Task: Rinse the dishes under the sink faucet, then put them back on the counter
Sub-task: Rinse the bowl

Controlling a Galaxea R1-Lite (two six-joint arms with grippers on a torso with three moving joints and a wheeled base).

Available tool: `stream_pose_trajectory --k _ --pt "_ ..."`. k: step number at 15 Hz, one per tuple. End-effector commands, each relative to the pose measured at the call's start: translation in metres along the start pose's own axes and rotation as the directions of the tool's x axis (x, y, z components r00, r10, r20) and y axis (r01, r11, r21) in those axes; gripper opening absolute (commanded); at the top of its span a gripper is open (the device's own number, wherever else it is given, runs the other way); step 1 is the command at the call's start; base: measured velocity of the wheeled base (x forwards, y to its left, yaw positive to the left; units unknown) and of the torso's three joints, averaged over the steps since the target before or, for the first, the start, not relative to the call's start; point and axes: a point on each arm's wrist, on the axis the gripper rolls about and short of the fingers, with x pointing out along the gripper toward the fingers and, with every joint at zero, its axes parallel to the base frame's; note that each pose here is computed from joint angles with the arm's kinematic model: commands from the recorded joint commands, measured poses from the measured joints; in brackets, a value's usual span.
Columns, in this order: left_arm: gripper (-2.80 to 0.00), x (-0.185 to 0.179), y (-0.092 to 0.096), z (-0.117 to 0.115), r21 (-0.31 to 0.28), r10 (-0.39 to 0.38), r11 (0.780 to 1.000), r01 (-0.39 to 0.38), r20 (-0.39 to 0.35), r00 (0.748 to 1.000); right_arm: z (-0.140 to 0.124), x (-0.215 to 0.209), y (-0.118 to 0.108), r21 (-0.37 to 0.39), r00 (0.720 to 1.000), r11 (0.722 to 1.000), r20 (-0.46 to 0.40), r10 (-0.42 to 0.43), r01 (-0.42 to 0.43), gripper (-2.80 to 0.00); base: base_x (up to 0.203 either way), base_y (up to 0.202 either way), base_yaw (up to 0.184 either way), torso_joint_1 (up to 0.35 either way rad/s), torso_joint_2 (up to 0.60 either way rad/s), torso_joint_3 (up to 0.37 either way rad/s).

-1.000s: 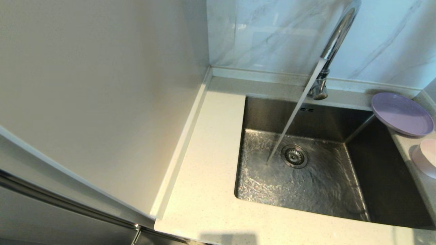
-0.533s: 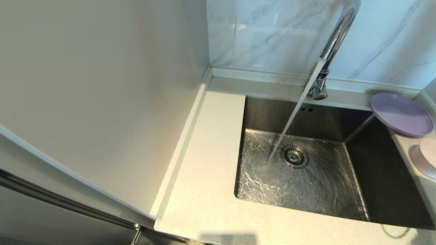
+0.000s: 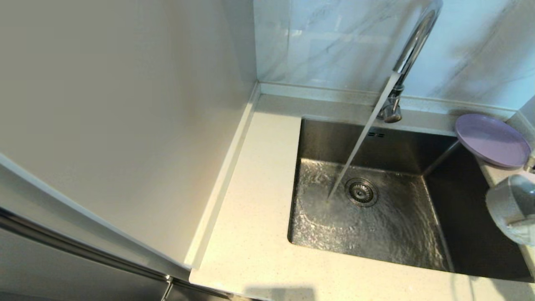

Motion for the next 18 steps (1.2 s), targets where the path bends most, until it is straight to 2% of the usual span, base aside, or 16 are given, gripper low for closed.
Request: stream_pose_trajectory --k 1,5,8,10,13,18 --pt "-2.80 0.000 0.000 0.000 0.000 0.001 1.000 -0.001 0.000 1.000 0.018 0.005 0.017 -0.123 0.991 0.986 0.051 0.124 -0.117 -2.80 0.000 0.000 0.000 0.000 0.00 0.000" --pt "-2.80 0.000 0.000 0.000 0.000 0.001 1.000 -0.001 0.000 1.000 0.042 0.023 0.035 -0.235 0.948 0.929 0.073 0.310 -0.286 -2.80 0.000 0.000 0.000 0.000 0.00 0.000" --pt "-2.80 0.000 0.000 0.000 0.000 0.001 1.000 -0.001 0.000 1.000 0.068 0.035 0.034 -0.279 0.901 0.889 0.140 0.411 -0.362 -2.80 0.000 0.000 0.000 0.000 0.00 0.000" --pt "-2.80 0.000 0.000 0.000 0.000 -0.001 1.000 0.001 0.000 1.000 0.088 0.042 0.031 -0.307 0.879 0.874 0.179 0.442 -0.377 -2.80 0.000 0.000 0.000 0.000 0.00 0.000" --pt "-2.80 0.000 0.000 0.000 0.000 0.001 1.000 -0.001 0.000 1.000 0.114 0.047 0.031 -0.350 0.862 0.860 0.215 0.459 -0.371 -2.80 0.000 0.000 0.000 0.000 0.00 0.000" --pt "-2.80 0.000 0.000 0.000 0.000 0.000 1.000 0.000 0.000 1.000 0.128 0.049 0.042 -0.382 0.845 0.840 0.220 0.488 -0.386 -2.80 0.000 0.000 0.000 0.000 0.00 0.000"
